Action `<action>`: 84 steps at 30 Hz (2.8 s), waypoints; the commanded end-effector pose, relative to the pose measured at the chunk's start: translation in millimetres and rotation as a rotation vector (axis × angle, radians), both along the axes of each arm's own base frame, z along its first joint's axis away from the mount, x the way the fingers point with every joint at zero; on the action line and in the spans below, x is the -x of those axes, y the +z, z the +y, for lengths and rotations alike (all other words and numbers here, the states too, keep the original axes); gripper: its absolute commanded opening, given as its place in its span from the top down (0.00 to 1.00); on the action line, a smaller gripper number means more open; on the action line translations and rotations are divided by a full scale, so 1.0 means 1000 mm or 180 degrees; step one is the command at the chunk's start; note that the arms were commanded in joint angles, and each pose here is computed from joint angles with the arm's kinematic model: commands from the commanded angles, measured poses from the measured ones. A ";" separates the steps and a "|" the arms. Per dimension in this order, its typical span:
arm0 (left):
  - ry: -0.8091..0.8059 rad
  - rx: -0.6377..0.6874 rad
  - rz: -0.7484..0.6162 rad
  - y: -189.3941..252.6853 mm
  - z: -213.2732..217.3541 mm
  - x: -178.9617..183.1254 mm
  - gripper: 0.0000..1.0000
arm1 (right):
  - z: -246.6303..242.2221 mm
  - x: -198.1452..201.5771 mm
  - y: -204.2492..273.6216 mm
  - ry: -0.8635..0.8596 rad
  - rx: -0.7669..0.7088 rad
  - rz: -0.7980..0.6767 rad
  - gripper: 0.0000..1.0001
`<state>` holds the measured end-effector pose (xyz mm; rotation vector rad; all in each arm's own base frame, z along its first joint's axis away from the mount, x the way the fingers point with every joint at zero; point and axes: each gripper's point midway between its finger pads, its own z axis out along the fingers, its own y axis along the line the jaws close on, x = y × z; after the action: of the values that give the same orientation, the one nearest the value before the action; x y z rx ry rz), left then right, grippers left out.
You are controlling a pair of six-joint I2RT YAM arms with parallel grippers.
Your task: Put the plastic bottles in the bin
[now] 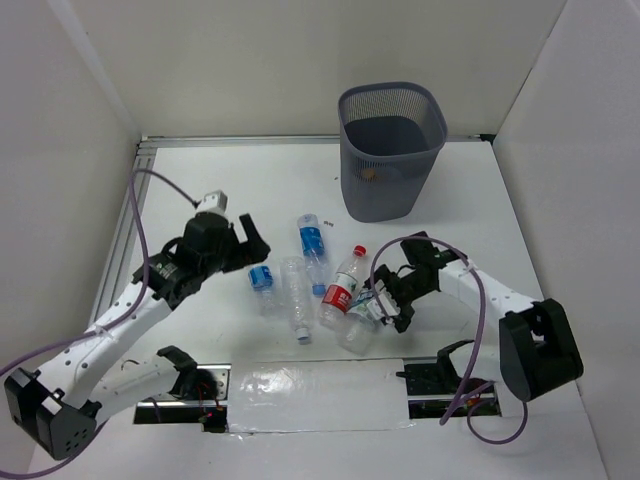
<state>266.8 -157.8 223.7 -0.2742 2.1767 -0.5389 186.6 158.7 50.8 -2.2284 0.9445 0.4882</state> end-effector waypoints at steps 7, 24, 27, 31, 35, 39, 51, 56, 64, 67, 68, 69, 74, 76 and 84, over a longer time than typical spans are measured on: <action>0.0446 0.0157 0.0537 -0.070 0.030 0.048 0.00 | 0.022 0.000 -0.024 0.0610 0.0205 -0.0252 0.02; 0.0285 -0.0006 0.0750 -0.098 0.011 0.030 0.00 | 0.057 -0.044 0.240 -0.0806 -0.1449 -0.0433 0.71; 0.0318 -0.0092 0.0839 -0.108 0.013 0.029 0.00 | 0.054 -0.082 0.322 -0.1533 -0.2058 -0.0637 0.70; 0.0366 -0.0130 0.0892 -0.116 0.012 0.023 0.00 | 0.031 -0.150 0.379 -0.2674 -0.2516 -0.0810 0.68; 0.0414 -0.0134 0.0836 -0.119 0.016 0.013 0.00 | 0.000 -0.215 0.380 -0.3294 -0.2493 -0.1003 0.63; 0.0472 -0.0196 0.0870 -0.130 0.023 0.005 0.00 | -0.015 -0.258 0.368 -0.3562 -0.2400 -0.0926 0.50; 0.0492 -0.0369 0.1120 -0.165 0.023 0.000 0.00 | -0.035 -0.240 0.390 -0.3473 -0.2822 -0.0243 0.00; 0.0432 -0.0424 0.1261 -0.186 0.017 -0.005 0.09 | -0.028 -0.203 0.403 -0.3230 -0.2933 0.0011 0.00; 0.0276 -0.0424 0.1088 -0.154 0.004 -0.005 0.83 | -0.029 -0.151 0.386 -0.2905 -0.2782 0.0213 0.40; 0.0068 -0.0293 0.0598 -0.085 -0.012 -0.014 0.91 | -0.028 -0.127 0.370 -0.2758 -0.2664 0.0176 0.91; 0.0030 -0.0235 0.0422 -0.062 -0.015 -0.021 0.93 | -0.027 -0.120 0.345 -0.2766 -0.2508 0.0307 0.97; -0.0031 -0.0208 0.0295 -0.043 -0.019 -0.023 0.93 | -0.025 -0.111 0.335 -0.2685 -0.2426 0.0318 0.99; -0.0676 0.0305 -0.0674 0.096 -0.075 -0.057 0.97 | -0.029 -0.068 0.264 -0.2405 -0.1899 0.0206 0.59; -0.0870 0.0515 -0.1024 0.137 -0.099 -0.075 0.97 | -0.029 -0.054 0.241 -0.2334 -0.1755 0.0262 0.44; -0.1481 0.1192 -0.1939 0.255 -0.217 -0.151 0.97 | -0.028 -0.021 0.174 -0.2270 -0.1501 0.0599 0.31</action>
<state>409.7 -341.8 459.9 0.1205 1.6309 -1.0318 222.1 128.0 238.1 -1.2792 1.4589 0.4651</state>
